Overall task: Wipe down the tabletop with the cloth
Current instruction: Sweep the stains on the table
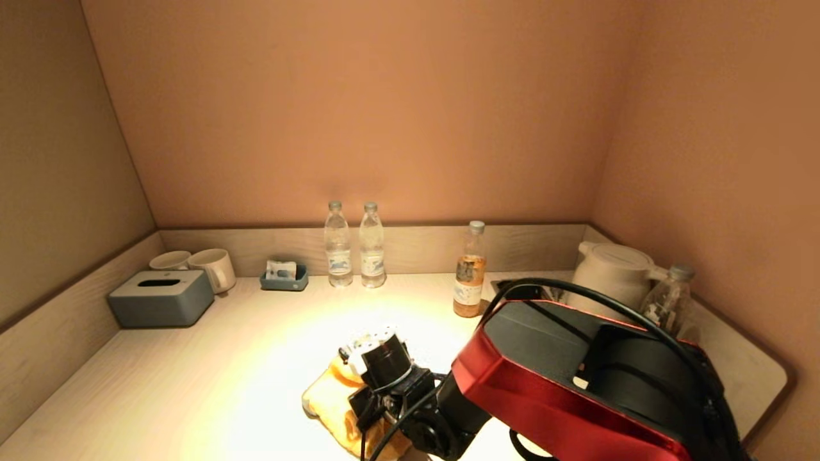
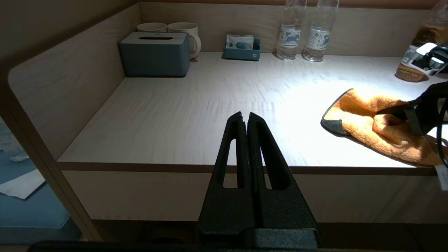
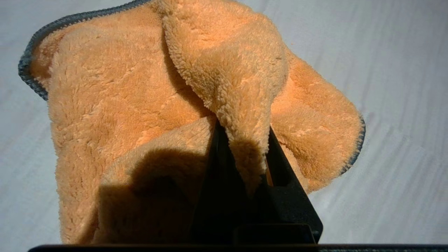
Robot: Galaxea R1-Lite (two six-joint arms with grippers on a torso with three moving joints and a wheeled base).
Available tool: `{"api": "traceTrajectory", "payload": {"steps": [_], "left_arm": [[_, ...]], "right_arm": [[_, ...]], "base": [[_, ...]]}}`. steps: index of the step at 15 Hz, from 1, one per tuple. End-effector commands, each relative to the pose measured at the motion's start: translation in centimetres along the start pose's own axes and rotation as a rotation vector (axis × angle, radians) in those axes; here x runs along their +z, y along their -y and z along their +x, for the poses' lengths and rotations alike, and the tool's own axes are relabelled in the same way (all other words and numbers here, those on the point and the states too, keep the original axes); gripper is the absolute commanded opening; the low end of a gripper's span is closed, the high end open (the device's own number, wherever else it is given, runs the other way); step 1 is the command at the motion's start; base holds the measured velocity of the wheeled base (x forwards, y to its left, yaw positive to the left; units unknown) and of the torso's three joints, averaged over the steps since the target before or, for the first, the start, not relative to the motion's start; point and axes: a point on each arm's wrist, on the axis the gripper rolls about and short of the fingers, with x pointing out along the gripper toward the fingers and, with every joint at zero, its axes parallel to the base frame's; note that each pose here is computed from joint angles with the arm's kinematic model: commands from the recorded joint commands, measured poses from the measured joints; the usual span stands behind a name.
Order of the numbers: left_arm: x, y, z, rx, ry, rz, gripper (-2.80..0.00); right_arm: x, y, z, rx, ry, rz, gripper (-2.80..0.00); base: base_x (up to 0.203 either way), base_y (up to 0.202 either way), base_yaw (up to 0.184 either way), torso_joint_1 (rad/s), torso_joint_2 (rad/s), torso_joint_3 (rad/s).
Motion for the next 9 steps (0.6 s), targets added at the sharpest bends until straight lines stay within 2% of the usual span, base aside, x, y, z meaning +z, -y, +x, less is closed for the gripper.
{"api": "traceTrajectory", "payload": {"steps": [1, 5, 7, 9], "left_arm": [[0.0, 0.0, 0.0, 0.0, 0.001, -0.001, -2.8], [0.0, 0.0, 0.0, 0.0, 0.001, -0.001, -2.8], [0.0, 0.0, 0.0, 0.0, 0.001, -0.001, -2.8], [0.0, 0.0, 0.0, 0.0, 0.001, -0.001, -2.8]], "right_arm": [[0.4, 0.0, -1.9, 0.005, 0.059, 0.006, -2.8], [0.0, 0.7, -1.8, -0.008, 0.058, 0.013, -2.8], [-1.3, 4.0, -1.1, -0.076, 0.031, 0.051, -2.8], [-1.5, 4.7, -0.7, -0.09, 0.027, 0.053, -2.8]], "base": [[0.0, 0.0, 0.0, 0.0, 0.0, 0.0], [0.0, 0.0, 0.0, 0.0, 0.0, 0.0], [0.0, 0.0, 0.0, 0.0, 0.0, 0.0], [0.0, 0.0, 0.0, 0.0, 0.0, 0.0]]}}
